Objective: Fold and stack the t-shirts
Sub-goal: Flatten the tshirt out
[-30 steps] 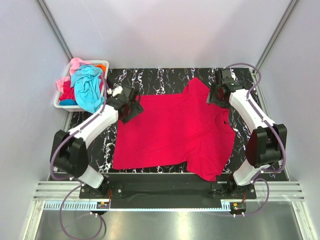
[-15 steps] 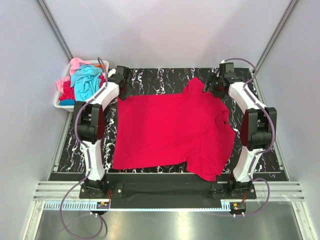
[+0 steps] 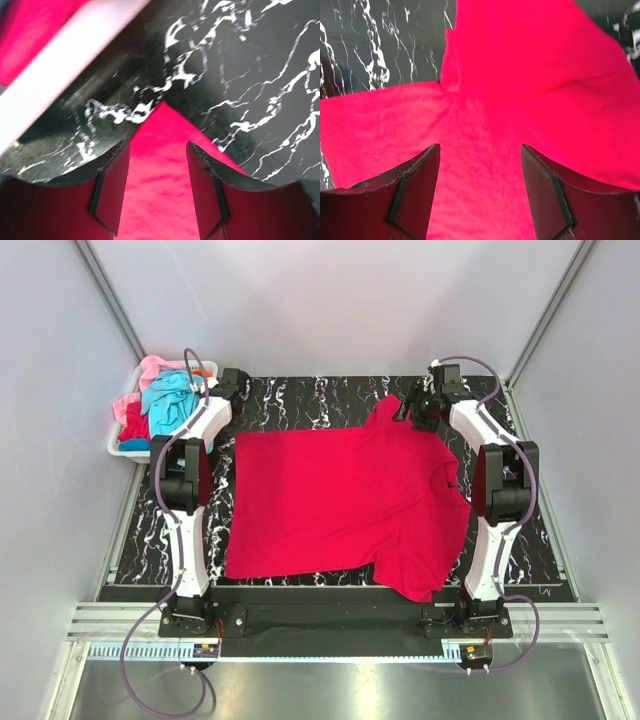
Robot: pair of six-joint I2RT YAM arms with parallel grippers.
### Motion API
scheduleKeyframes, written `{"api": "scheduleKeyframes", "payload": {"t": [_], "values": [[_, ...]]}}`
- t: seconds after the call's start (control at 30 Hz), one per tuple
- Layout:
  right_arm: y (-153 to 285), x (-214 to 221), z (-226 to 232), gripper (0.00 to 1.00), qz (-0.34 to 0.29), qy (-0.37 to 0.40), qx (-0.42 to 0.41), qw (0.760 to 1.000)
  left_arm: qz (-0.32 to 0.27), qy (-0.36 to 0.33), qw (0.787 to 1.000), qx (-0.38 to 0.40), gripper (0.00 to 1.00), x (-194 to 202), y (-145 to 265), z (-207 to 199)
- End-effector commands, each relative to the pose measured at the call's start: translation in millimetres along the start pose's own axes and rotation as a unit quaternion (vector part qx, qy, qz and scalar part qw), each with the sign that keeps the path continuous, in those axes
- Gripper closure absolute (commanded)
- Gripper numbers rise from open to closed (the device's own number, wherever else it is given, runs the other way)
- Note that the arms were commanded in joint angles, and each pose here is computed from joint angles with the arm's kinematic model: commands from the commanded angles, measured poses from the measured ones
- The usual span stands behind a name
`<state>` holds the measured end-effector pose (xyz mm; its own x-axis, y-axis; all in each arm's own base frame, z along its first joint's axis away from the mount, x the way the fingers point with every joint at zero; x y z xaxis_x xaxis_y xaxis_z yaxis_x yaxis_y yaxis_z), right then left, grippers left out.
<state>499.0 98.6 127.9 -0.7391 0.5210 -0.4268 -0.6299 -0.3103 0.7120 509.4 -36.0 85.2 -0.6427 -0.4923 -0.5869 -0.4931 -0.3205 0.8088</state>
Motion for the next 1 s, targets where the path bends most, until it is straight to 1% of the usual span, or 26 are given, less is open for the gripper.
{"api": "scheduleKeyframes", "payload": {"t": [0.0,0.07,0.23,0.27,0.33,0.37,0.5,0.6,0.8,0.83,0.87,0.93,0.97], "values": [[-3,-27,22,0.28,-0.029,0.016,-0.045,0.998,-0.011,0.001,1.000,0.010,0.46,-17,-11,-8],[-13,-31,19,0.28,-0.029,0.017,-0.042,0.999,-0.009,0.008,1.000,0.019,0.46,-22,-15,-11],[-21,-55,30,0.28,-0.038,0.011,-0.071,0.997,-0.008,0.009,1.000,0.004,0.46,-20,-27,-9],[-28,-56,25,0.28,-0.034,0.006,-0.071,0.997,-0.007,0.009,1.000,0.003,0.46,-19,-29,-9],[-26,-65,32,0.28,-0.038,0.005,-0.088,0.995,-0.001,0.008,1.000,0.003,0.45,-15,-35,-10],[-32,-65,29,0.28,-0.035,0.003,-0.087,0.996,0.001,0.006,1.000,0.006,0.46,-15,-37,-11],[-34,-77,31,0.28,-0.045,0.003,-0.091,0.995,0.022,0.003,0.999,0.022,0.46,-5,-47,-19],[-37,-82,29,0.29,-0.044,-0.002,-0.095,0.995,0.030,0.004,0.999,0.027,0.53,-1,-51,-21],[-43,-88,29,0.29,-0.037,-0.012,-0.107,0.993,0.030,-0.001,0.999,0.015,0.74,1,-52,-14],[-45,-87,31,0.29,-0.034,-0.013,-0.110,0.993,0.029,-0.003,0.999,0.014,0.78,1,-53,-14],[-48,-89,32,0.29,-0.033,-0.014,-0.114,0.993,0.029,-0.004,0.999,0.013,0.85,2,-53,-13],[-58,-86,28,0.29,-0.024,-0.019,-0.115,0.993,0.028,-0.007,0.999,0.014,0.94,1,-53,-13],[-57,-91,31,0.29,-0.028,-0.016,-0.119,0.992,0.029,-0.008,0.999,0.013,1.00,1,-53,-13]]}}
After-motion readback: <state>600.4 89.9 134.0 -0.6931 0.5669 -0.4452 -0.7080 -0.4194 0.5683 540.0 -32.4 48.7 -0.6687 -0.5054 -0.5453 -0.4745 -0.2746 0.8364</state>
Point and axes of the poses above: each gripper's point midway between its finger pads, its own y axis back along the fingers, its own z axis along the line the jaws close on, x = y × z, the point moved 3 cm from there along y, back along the fingers, and after that the axes turned 13 degrees about -y, right-handed, at the moved point
